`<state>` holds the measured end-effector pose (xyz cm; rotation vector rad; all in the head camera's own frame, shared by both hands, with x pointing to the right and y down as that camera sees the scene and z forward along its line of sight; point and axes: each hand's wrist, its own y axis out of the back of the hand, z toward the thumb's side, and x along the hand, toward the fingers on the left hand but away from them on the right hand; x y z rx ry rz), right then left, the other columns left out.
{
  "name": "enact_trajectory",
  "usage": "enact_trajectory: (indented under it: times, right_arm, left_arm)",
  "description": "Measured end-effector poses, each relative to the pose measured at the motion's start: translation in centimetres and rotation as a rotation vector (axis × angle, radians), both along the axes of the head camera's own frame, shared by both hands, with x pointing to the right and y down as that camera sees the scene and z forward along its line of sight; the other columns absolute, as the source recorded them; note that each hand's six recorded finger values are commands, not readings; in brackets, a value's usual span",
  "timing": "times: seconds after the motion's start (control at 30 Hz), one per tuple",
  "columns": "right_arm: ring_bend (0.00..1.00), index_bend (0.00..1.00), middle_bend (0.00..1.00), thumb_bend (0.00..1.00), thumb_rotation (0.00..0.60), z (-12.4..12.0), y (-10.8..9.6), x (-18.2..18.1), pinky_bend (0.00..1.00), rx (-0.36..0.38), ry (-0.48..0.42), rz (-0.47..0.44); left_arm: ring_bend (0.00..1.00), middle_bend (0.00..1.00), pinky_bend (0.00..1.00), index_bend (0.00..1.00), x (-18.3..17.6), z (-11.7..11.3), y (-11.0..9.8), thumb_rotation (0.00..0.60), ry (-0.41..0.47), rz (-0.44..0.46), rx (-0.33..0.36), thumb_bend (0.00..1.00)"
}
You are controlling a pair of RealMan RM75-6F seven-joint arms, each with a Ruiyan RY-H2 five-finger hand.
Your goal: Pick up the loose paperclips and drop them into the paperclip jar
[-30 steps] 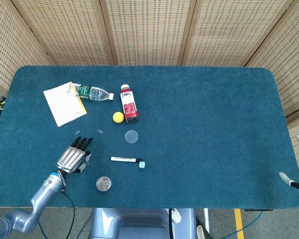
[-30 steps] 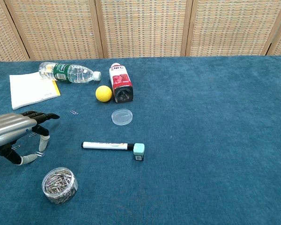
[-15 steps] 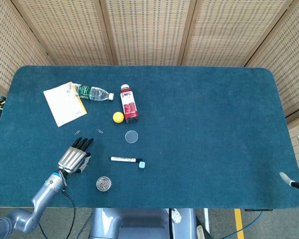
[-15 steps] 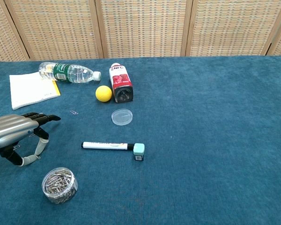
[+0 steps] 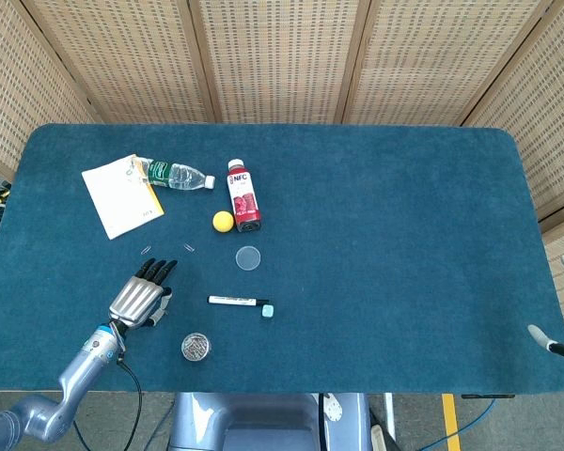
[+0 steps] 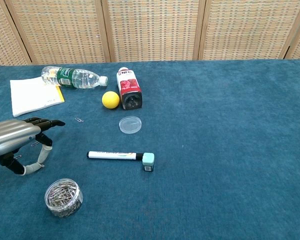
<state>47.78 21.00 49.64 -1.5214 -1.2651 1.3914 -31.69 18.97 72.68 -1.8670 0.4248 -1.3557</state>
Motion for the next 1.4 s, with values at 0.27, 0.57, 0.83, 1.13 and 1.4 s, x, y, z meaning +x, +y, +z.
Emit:
enact_trajectory:
  times: [0.27,0.57,0.83,1.13,1.4]
  right_arm:
    - [0.0,0.04,0.0,0.0,0.6,0.0,0.0,0.0,0.0,0.001,-0.002,-0.001]
    - [0.0,0.04,0.0,0.0,0.6,0.0,0.0,-0.1,0.0,0.0,-0.001,0.0]
    - [0.0,0.04,0.0,0.0,0.6,-0.1,0.0,0.1,0.0,0.002,-0.002,0.003]
    - [0.0,0.04,0.0,0.0,0.6,-0.1,0.0,0.2,0.0,0.002,-0.006,0.005]
    - [0.0,0.04,0.0,0.0,0.6,-0.1,0.0,0.1,0.0,0.002,-0.005,0.003]
  left_arm:
    - [0.0,0.0,0.0,0.66,0.2,-3.5,-1.3,0.6,0.078,-0.005,0.073,0.41]
    - [0.0,0.0,0.0,0.66,2.1,-6.5,2.1,0.6,0.157,0.13,0.056,0.41]
    - [0.0,0.0,0.0,0.66,4.1,-6.3,5.4,0.6,0.178,0.211,-0.015,0.41]
    - [0.0,0.0,0.0,0.43,5.4,-5.6,5.9,0.6,0.186,0.205,-0.02,0.41]
    - [0.0,0.0,0.0,0.23,5.6,-5.7,5.5,0.6,0.218,0.176,-0.031,0.32]
